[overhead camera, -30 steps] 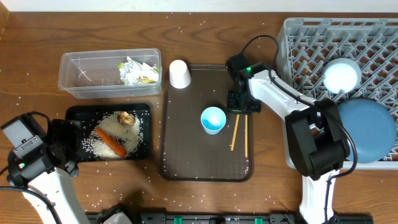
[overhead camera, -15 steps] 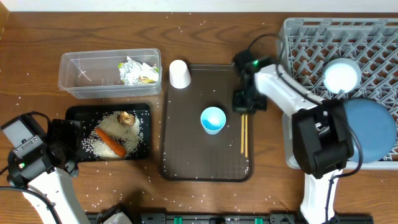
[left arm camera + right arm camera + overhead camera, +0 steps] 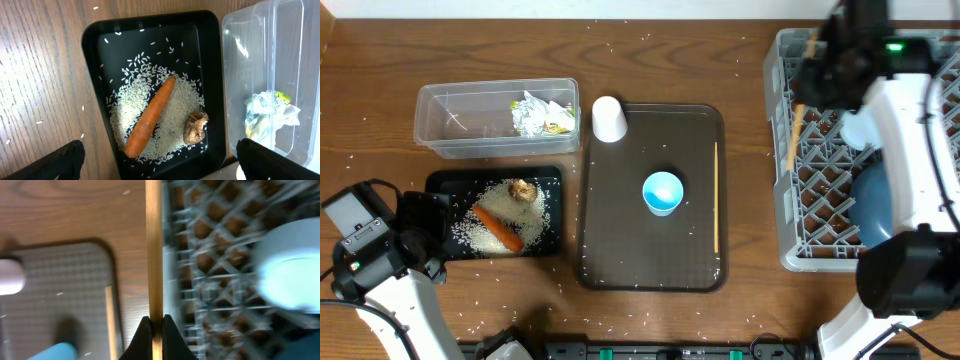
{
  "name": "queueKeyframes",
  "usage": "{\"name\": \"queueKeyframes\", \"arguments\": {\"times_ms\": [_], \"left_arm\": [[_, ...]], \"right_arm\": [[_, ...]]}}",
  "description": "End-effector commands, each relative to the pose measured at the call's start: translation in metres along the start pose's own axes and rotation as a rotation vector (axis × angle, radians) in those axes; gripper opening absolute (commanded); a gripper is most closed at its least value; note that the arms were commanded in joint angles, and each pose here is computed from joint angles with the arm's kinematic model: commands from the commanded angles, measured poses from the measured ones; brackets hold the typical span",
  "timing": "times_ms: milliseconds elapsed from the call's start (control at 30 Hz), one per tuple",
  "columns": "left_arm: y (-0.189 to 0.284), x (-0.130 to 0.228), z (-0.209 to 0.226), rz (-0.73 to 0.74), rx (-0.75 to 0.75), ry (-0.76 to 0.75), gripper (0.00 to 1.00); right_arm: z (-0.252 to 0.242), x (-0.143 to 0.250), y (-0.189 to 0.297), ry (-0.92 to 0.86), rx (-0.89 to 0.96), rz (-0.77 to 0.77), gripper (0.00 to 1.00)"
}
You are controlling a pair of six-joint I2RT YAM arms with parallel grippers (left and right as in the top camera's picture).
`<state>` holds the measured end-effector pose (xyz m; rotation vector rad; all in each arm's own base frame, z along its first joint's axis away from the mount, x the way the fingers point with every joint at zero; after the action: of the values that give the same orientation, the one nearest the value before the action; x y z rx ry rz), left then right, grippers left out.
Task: Sort waste into correct bins and load items into the dishwasher rack
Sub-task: 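Carry the chopsticks into the rack and release them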
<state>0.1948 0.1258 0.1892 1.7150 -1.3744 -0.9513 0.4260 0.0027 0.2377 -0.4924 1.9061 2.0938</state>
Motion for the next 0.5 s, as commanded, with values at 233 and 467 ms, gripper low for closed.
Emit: {"name": "queueKeyframes", "arguments": {"times_ms": [233, 467], "left_arm": [[0.003, -0.004, -0.001, -0.021, 0.000, -0.012, 0.98], [0.003, -0.004, -0.001, -0.021, 0.000, -0.012, 0.98]], "right_arm": [[-0.033, -0.003, -0.009, 0.108, 0.021, -0.005, 0.01], [-0.027, -0.005, -0.013, 0.112, 0.015, -0.009, 0.45]]}}
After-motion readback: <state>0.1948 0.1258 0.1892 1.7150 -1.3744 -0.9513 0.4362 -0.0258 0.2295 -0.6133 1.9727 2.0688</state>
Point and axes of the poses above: each gripper's point midway between its finger pads, its own y axis back along the fingers, its own z axis along the line the jaws close on, x = y × z, the point moved 4 cm from there along y, back along the fingers, and after that the axes turned 12 degrees about y, right-handed, at the moved point
